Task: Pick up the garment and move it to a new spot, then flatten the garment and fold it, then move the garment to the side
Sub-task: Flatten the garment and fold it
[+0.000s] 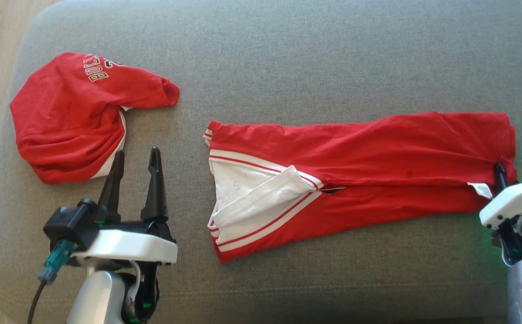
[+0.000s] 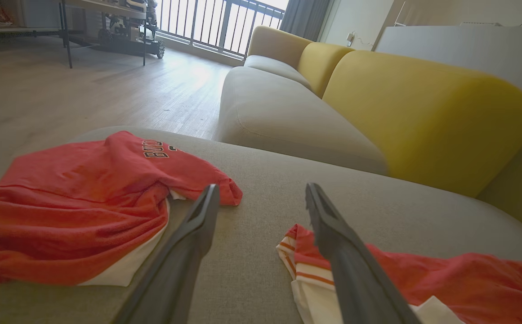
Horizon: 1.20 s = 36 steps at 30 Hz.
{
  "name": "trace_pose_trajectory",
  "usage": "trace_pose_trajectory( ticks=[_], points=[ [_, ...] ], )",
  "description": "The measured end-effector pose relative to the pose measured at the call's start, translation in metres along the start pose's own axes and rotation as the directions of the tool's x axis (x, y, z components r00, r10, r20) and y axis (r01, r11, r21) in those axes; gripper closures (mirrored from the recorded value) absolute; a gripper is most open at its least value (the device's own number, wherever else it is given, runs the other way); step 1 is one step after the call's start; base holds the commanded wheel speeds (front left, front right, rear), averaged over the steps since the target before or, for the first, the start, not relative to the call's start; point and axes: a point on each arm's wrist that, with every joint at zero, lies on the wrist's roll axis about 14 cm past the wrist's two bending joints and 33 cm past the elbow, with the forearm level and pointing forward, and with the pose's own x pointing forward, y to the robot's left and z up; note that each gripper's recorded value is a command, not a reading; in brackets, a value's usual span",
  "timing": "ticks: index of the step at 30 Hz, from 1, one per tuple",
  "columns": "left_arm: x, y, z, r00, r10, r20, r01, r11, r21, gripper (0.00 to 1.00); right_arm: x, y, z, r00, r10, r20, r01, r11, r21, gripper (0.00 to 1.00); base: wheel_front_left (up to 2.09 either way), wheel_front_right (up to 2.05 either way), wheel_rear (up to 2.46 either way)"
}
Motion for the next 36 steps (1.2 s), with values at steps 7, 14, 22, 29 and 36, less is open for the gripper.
trace_pose_trajectory(
  ticks=[7, 14, 22, 29, 36],
  points=[
    [-0.004, -0.007, 0.009, 0.999, -0.022, 0.023, 0.022, 1.0, -0.002, 0.0, -0.009, -0.024, 0.014, 0.999, -0.044, 0.032, 0.045, 0.998, -0.038, 1.0, 0.0, 0.0, 0.0],
    [-0.009, -0.012, 0.016, 0.998, -0.035, 0.043, 0.035, 0.999, -0.005, 0.0, -0.021, -0.052, 0.03, 0.992, -0.104, 0.071, 0.109, 0.992, -0.067, 1.0, 0.0, 0.0, 0.0],
    [-0.021, -0.018, 0.019, 0.998, -0.041, 0.049, 0.042, 0.999, -0.023, 0.0, -0.03, -0.018, 0.046, 0.994, -0.015, 0.109, 0.024, 0.997, -0.074, 1.0, 0.0, 0.0, 0.0],
    [-0.02, -0.028, 0.023, 0.996, -0.065, 0.061, 0.067, 0.997, -0.026, 0.0, -0.046, 0.028, 0.043, 0.989, 0.122, 0.083, -0.118, 0.992, -0.044, 1.0, 0.0, 0.0, 0.0],
    [-0.022, -0.032, 0.018, 0.996, -0.076, 0.047, 0.077, 0.996, -0.038, 0.0, -0.073, 0.084, 0.052, 0.951, 0.299, 0.08, -0.298, 0.954, -0.024, 1.0, 0.0, 0.0, 0.0]
  ],
)
